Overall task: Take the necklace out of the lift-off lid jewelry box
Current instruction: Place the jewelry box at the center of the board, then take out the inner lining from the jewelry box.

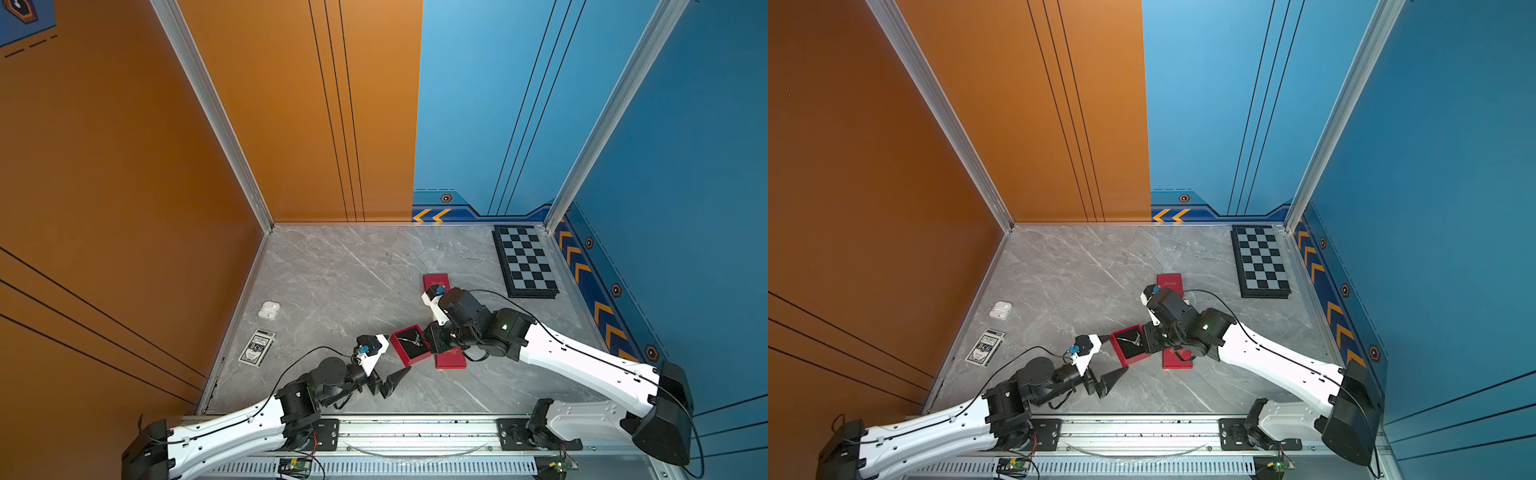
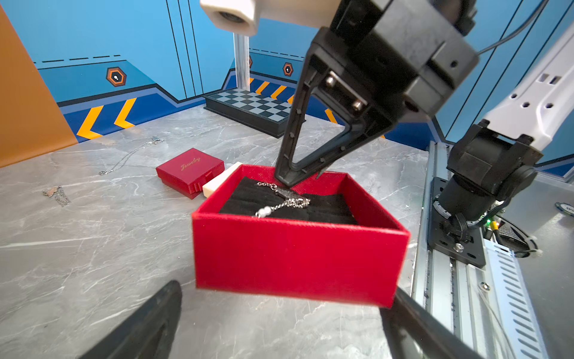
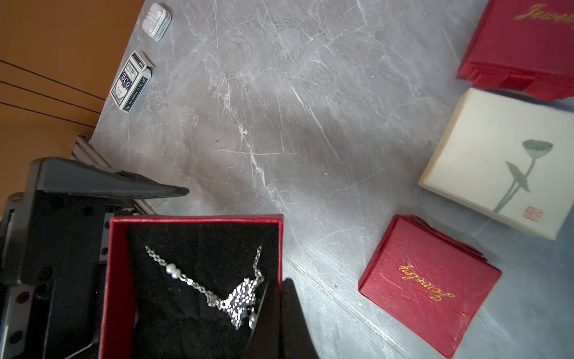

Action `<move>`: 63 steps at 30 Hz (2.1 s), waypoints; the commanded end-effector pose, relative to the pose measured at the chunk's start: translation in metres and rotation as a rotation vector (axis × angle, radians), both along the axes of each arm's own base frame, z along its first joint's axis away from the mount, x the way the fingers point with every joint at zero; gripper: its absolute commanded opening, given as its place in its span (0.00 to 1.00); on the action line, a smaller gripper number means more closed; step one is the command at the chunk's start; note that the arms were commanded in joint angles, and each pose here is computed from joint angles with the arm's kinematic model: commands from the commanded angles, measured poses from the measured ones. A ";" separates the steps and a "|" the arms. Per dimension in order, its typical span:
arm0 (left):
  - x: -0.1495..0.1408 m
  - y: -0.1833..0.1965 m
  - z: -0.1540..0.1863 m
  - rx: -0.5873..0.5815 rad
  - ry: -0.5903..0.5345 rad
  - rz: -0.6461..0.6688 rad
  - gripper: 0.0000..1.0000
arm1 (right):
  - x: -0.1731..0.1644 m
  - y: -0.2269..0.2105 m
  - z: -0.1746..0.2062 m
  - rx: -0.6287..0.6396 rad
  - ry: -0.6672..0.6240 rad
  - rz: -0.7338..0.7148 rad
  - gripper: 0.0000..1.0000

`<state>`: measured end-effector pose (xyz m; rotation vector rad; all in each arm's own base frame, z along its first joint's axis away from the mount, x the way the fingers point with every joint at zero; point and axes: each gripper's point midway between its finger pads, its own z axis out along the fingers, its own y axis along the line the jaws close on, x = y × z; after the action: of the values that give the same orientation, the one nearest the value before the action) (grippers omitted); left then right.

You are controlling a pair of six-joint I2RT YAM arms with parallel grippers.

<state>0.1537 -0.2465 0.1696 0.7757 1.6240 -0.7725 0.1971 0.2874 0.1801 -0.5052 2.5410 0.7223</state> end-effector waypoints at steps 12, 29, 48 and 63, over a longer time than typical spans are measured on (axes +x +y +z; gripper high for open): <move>0.023 0.028 -0.019 0.010 0.151 0.239 0.98 | 0.060 -0.013 -0.013 -0.113 -0.113 -0.234 0.00; 0.062 0.097 -0.041 0.017 0.410 0.639 0.99 | 0.073 0.031 -0.123 -0.239 -0.104 -0.405 0.00; 0.063 0.108 -0.050 -0.008 0.467 0.639 0.99 | 0.070 0.042 -0.093 -0.242 -0.167 -0.354 0.18; 0.061 0.111 -0.054 0.036 0.509 0.645 0.99 | 0.059 0.079 -0.100 -0.343 -0.115 -0.035 0.33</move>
<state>0.2162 -0.1351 0.1073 0.0396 2.1792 -0.4628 0.2668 0.3733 0.1007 -0.4457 2.4973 0.3222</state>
